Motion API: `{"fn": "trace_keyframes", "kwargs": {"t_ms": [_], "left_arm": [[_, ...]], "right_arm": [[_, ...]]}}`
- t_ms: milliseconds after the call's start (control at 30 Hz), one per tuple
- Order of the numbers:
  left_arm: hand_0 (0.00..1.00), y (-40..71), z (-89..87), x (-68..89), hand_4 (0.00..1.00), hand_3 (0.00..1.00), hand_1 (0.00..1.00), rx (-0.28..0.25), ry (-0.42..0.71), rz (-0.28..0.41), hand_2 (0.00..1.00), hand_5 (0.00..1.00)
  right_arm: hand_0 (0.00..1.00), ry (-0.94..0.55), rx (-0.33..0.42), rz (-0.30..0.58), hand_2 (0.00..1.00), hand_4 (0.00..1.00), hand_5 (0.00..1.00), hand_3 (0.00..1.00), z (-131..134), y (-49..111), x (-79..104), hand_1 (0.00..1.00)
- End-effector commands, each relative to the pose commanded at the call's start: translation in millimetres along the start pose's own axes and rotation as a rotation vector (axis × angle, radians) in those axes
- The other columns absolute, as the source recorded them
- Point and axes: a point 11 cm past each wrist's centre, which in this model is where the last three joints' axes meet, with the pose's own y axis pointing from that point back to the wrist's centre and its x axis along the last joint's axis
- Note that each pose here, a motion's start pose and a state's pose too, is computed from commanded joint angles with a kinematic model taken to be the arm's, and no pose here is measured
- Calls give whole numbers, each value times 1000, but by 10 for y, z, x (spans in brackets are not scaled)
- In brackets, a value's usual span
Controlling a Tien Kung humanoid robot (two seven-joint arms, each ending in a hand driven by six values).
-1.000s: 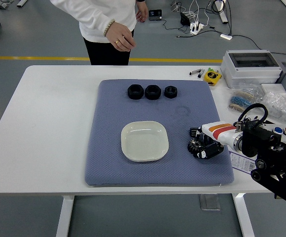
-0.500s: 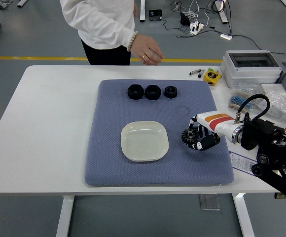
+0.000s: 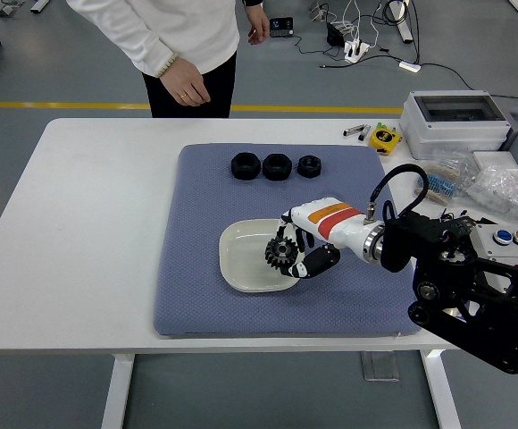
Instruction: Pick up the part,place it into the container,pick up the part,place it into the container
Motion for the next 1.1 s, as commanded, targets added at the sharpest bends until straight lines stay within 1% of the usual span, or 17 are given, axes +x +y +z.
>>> {"fn": "trace_keyframes", "kwargs": {"t_ms": [67, 167, 200, 300, 367, 400, 567, 600, 767, 800, 967, 1000, 1100], "left_arm": [[729, 0, 5, 2, 645, 588, 647, -1, 0, 1, 691, 763], [729, 0, 16, 4, 645, 588, 647, -3, 1, 1, 691, 763], [729, 0, 20, 4, 645, 589, 648, -4, 2, 2, 691, 761], [729, 0, 32, 6, 645, 589, 648, -6, 5, 2, 691, 761], [729, 0, 39, 9, 645, 589, 648, -7, 6, 2, 691, 761], [729, 0, 42, 10, 645, 589, 650, -8, 7, 3, 694, 759], [729, -1, 49, 15, 645, 589, 650, -8, 7, 3, 694, 759], [729, -1, 49, 16, 645, 589, 650, -8, 7, 4, 693, 758], [729, -1, 46, 17, 645, 589, 650, -7, 3, 4, 693, 758], [728, -1, 45, 18, 646, 588, 650, -6, 2, 5, 693, 757], [728, -1, 36, 20, 646, 588, 650, -5, 1, 6, 693, 757], [728, -1, 34, 21, 646, 588, 649, -5, 1, 6, 692, 756], [728, -1, 31, 22, 646, 588, 649, -4, 1, 7, 692, 756]], "right_arm": [[306, 6, 13, -11, 355, 426, 248, 383, -101, -82, -27, 333], [306, 27, 2, -40, 355, 426, 248, 383, -163, -195, -78, 333], [307, 37, -10, -53, 419, 436, 178, 406, -161, -226, -93, 355], [307, 89, -68, -97, 419, 436, 178, 406, -113, -295, -128, 355], [307, 113, -90, -114, 419, 436, 178, 406, -77, -321, -133, 355], [354, 127, -100, -120, 497, 670, 168, 596, -56, -330, -132, 394], [354, 159, -121, -132, 497, 670, 168, 596, 12, -335, -127, 394], [363, 162, -121, -134, 665, 914, 252, 840, 16, -334, -124, 488], [363, 179, -118, -138, 665, 914, 252, 840, 18, -334, -113, 488], [397, 183, -119, -141, 768, 979, 279, 925, 22, -335, -117, 569], [397, 185, -119, -142, 768, 979, 279, 925, 35, -327, -126, 569], [473, 182, -117, -139, 823, 994, 286, 955, 33, -325, -123, 642], [473, 180, -115, -134, 823, 994, 286, 955, 30, -320, -109, 642]]}}
